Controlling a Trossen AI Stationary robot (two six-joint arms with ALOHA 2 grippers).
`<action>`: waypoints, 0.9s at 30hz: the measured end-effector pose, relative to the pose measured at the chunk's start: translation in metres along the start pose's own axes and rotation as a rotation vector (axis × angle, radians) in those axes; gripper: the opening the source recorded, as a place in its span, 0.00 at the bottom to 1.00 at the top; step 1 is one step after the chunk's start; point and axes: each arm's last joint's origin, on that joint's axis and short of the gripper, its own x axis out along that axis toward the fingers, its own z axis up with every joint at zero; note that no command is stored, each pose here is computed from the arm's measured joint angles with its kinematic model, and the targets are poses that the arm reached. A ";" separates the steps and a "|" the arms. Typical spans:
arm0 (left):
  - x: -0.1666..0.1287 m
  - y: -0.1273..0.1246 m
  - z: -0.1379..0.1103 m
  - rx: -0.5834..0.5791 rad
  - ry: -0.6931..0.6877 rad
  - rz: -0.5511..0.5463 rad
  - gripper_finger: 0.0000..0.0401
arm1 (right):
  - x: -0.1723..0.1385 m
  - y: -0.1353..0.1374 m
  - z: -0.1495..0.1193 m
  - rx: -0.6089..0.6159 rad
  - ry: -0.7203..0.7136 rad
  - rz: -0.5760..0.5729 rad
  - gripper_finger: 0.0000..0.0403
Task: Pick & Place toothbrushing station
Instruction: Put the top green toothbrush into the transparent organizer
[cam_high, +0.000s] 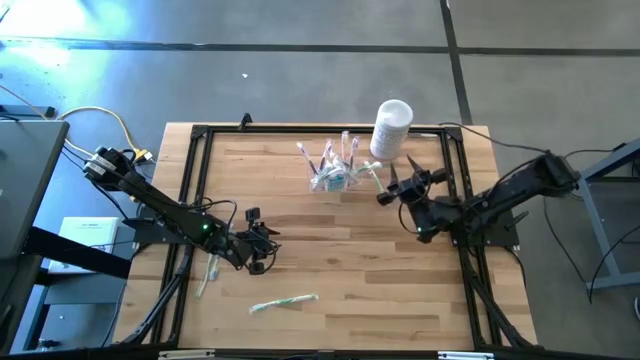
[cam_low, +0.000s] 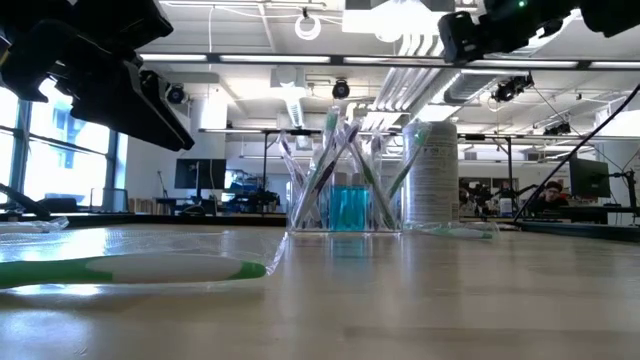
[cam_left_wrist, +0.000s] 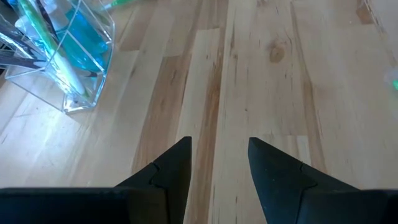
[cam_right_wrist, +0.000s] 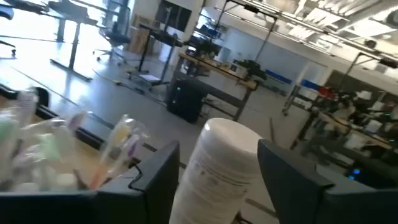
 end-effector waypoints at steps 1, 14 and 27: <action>0.000 0.000 0.000 0.000 0.000 0.000 0.38 | -0.002 0.001 0.000 0.014 -0.003 0.009 0.51; 0.000 -0.001 -0.003 -0.005 0.039 -0.047 0.38 | -0.025 0.013 -0.029 0.138 -0.028 0.111 0.43; 0.000 -0.001 -0.004 -0.027 0.051 -0.052 0.38 | -0.016 0.023 -0.085 0.287 0.186 0.624 0.43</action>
